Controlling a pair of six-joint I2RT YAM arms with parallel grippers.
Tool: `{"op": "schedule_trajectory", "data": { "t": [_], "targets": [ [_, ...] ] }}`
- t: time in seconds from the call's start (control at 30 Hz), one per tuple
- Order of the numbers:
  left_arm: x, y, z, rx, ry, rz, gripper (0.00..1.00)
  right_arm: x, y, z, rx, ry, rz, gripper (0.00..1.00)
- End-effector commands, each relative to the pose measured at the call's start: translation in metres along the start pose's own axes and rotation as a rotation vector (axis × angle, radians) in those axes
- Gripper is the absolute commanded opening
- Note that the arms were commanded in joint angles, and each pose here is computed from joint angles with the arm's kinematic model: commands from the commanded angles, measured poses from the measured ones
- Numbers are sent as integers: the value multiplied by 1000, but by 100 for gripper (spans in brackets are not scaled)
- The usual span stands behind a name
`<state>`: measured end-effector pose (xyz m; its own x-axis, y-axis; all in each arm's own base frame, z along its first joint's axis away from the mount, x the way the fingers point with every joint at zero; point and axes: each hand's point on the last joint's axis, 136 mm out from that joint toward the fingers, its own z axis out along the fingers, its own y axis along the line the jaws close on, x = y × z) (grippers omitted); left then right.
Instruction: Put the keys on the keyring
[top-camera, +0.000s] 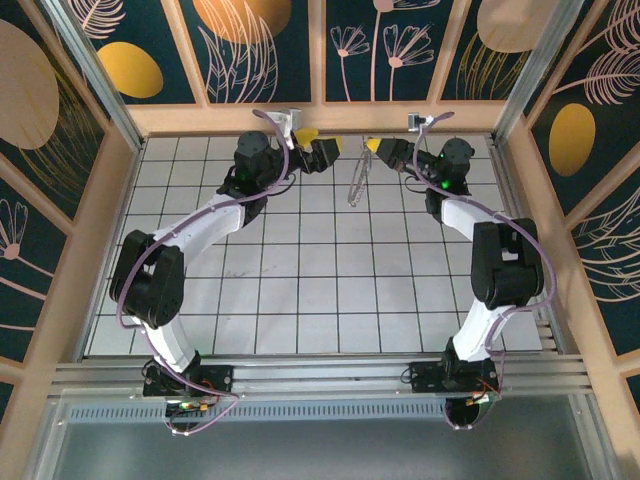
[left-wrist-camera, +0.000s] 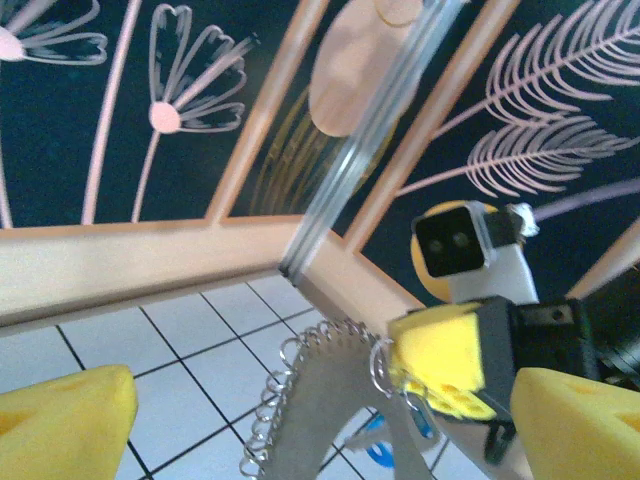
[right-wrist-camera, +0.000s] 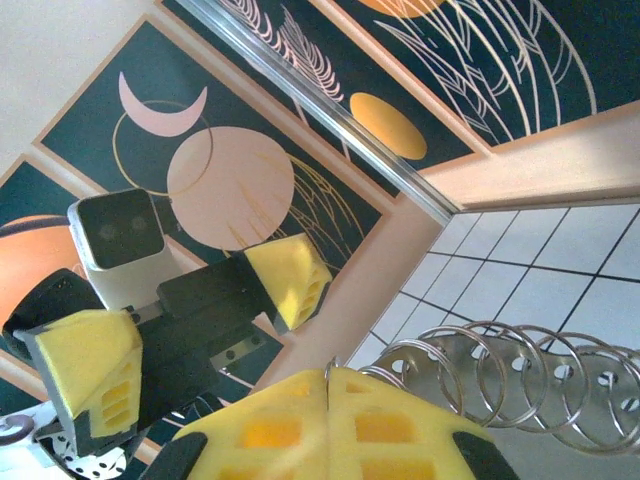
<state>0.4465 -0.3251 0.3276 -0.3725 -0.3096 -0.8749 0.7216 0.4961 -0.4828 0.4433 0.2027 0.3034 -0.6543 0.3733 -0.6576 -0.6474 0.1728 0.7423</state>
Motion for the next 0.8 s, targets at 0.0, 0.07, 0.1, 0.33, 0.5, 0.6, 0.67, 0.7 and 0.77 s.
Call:
{"op": "schedule_trajectory", "data": {
  "t": [0.0, 0.07, 0.1, 0.33, 0.5, 0.6, 0.67, 0.7, 0.77],
  "targets": [
    [-4, -22, 2, 140, 44, 38, 93, -15, 27, 3, -94, 24, -106, 0],
    [-1, -22, 2, 168, 64, 34, 91, -13, 25, 4, -101, 40, -105, 0],
    [1, -23, 1, 184, 74, 32, 91, -12, 25, 4, -106, 49, -107, 0],
    [6, -26, -9, 275, 111, 24, 88, -1, 35, 3, -139, 133, -131, 0],
    [15, -32, -13, 334, 154, 23, 81, 9, 43, -2, -144, 191, -163, 0],
    [23, -37, -12, 395, 199, -5, 74, 15, 53, -3, -165, 225, -180, 0],
    [27, -38, -10, 421, 224, -32, 71, 18, 57, -3, -174, 243, -189, 0],
    [29, -38, -9, 431, 235, -45, 69, 19, 60, -3, -178, 251, -196, 0],
    [32, -38, -7, 442, 251, -62, 65, 22, 64, -2, -186, 263, -203, 0]
  ]
}}
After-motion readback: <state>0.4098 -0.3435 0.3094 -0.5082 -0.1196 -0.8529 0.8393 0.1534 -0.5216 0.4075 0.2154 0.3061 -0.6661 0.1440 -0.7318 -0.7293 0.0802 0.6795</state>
